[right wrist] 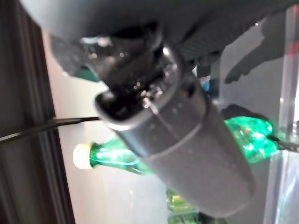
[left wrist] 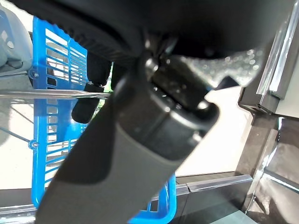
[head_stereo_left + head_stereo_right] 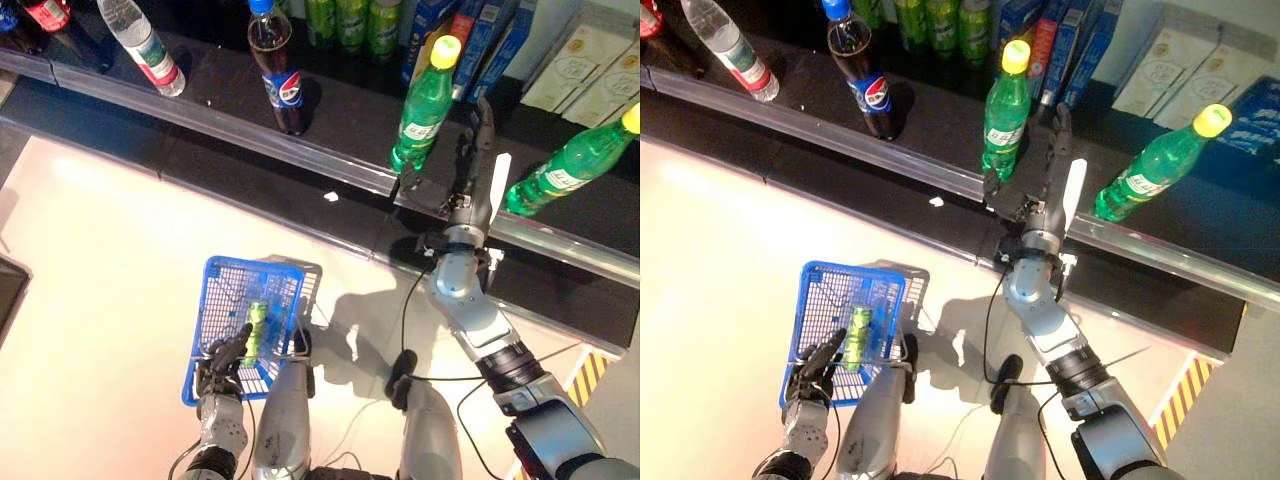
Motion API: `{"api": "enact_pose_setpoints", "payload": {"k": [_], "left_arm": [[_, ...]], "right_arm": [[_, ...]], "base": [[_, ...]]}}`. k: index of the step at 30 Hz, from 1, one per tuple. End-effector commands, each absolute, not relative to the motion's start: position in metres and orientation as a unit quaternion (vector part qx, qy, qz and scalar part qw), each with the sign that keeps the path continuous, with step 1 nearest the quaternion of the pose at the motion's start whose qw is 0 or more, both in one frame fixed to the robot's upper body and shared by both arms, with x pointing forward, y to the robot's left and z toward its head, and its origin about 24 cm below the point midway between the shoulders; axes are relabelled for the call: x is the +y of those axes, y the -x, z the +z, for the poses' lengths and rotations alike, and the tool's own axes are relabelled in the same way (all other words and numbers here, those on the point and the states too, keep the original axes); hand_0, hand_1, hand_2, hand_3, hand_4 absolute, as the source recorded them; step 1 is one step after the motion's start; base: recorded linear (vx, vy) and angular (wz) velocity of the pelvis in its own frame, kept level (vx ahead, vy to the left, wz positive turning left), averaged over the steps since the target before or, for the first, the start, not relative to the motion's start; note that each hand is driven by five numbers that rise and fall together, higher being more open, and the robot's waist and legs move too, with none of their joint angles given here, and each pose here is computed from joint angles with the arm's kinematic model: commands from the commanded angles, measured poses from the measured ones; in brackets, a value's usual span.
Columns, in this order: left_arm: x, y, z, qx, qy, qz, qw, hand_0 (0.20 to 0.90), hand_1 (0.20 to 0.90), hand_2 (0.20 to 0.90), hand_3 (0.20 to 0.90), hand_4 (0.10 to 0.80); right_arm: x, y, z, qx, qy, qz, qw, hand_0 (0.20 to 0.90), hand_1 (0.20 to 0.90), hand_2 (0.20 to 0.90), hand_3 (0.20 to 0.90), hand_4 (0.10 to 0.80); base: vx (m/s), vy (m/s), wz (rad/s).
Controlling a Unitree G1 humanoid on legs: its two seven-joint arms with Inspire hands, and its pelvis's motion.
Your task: Pick up the drink and place into the basket.
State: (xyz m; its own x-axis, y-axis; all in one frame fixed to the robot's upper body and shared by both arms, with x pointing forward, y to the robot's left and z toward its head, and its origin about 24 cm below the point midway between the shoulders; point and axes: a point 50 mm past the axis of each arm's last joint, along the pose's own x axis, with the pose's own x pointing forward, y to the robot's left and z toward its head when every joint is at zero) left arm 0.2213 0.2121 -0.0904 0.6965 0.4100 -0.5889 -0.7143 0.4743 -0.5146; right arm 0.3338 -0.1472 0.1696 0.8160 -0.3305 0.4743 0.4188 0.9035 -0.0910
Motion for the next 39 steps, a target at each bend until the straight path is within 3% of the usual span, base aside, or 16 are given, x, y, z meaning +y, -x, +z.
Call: {"api": "enact_pose_setpoints", "payload": {"k": [1,21,31,32,33,34,35,36,37,39], "left_arm": [[0.222,-0.188,-0.103,0.224,0.333,0.355,0.844,0.300,0.300,0.300,0.200,0.100],[0.217,-0.212,-0.081,0.166,0.353,0.298,0.871,0.300,0.300,0.300,0.200,0.100],[0.216,-0.212,-0.081,0.174,0.350,0.287,0.875,0.300,0.300,0.300,0.200,0.100],[0.216,-0.210,-0.082,0.176,0.348,0.286,0.875,0.300,0.300,0.300,0.200,0.100],[0.216,-0.210,-0.082,0.177,0.348,0.286,0.875,0.300,0.300,0.300,0.200,0.100],[0.217,-0.209,-0.082,0.178,0.347,0.286,0.875,0.300,0.300,0.300,0.200,0.100],[0.217,-0.209,-0.083,0.178,0.347,0.287,0.875,0.300,0.300,0.300,0.200,0.100],[0.219,-0.208,-0.083,0.177,0.347,0.286,0.875,0.300,0.300,0.300,0.200,0.100],[0.219,-0.207,-0.083,0.178,0.347,0.286,0.875,0.300,0.300,0.300,0.200,0.100],[0.220,-0.206,-0.083,0.178,0.347,0.285,0.876,0.300,0.300,0.300,0.200,0.100]], "right_arm": [[-0.140,-0.325,0.248,-0.392,0.038,-0.228,0.890,0.900,0.900,0.900,0.900,0.800],[-0.165,-0.336,0.294,-0.408,-0.031,-0.318,0.855,0.900,0.900,0.900,0.900,0.800],[-0.171,-0.342,0.315,-0.417,-0.032,-0.301,0.857,0.900,0.900,0.900,0.900,0.800],[-0.171,-0.342,0.317,-0.417,-0.030,-0.296,0.859,0.841,0.841,0.841,0.831,0.731],[-0.170,-0.343,0.319,-0.417,-0.027,-0.289,0.861,0.702,0.702,0.702,0.669,0.569],[-0.169,-0.344,0.321,-0.418,-0.026,-0.282,0.863,0.676,0.676,0.676,0.639,0.539],[-0.168,-0.344,0.324,-0.420,-0.024,-0.273,0.865,0.578,0.578,0.578,0.524,0.424],[-0.166,-0.344,0.326,-0.421,-0.023,-0.265,0.867,0.526,0.526,0.526,0.464,0.364],[-0.166,-0.345,0.328,-0.421,-0.022,-0.262,0.868,0.300,0.300,0.300,0.200,0.100],[-0.166,-0.346,0.332,-0.421,-0.016,-0.253,0.871,0.300,0.300,0.300,0.200,0.100]], "base": [[-0.005,0.012,0.05],[0.002,0.005,0.01],[0.021,0.003,0.02],[0.027,-0.002,0.05],[0.026,-0.007,0.06],[0.024,-0.007,0.05],[0.026,-0.002,0.05],[0.026,0.006,0.03],[0.000,0.000,0.00],[0.000,0.000,0.00]]}}
